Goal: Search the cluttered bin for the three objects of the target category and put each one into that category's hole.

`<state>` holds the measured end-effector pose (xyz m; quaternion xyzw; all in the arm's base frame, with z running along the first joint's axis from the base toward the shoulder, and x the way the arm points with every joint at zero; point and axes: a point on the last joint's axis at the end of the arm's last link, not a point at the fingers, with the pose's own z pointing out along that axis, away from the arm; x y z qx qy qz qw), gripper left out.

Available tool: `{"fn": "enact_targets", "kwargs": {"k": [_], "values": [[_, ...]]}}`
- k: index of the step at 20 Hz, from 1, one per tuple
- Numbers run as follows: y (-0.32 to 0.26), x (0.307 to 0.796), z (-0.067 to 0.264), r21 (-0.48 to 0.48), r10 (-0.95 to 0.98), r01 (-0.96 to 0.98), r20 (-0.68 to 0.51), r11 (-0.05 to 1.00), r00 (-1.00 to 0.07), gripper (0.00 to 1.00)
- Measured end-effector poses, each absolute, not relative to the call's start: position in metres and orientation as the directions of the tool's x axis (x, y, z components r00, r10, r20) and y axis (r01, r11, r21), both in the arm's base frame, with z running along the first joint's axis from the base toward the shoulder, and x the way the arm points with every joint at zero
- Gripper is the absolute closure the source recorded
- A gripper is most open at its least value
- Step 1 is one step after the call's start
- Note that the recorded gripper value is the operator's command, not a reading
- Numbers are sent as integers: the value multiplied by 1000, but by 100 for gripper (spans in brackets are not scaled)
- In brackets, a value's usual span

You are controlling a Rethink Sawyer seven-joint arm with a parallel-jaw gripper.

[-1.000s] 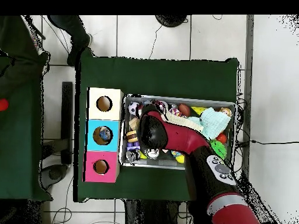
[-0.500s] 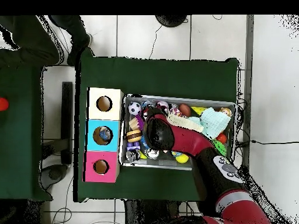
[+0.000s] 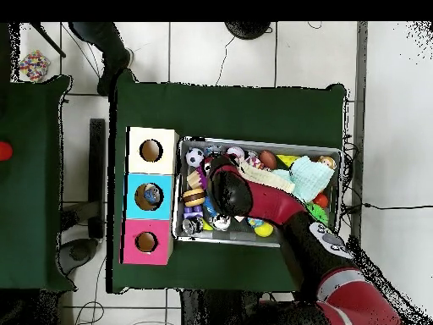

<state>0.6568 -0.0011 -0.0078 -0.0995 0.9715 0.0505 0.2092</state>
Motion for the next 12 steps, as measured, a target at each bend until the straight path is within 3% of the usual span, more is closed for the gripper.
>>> {"fn": "enact_targets", "kwargs": {"k": [12], "values": [[-1,657,-16,104,-157,-223,-435,969,-887,0]]}}
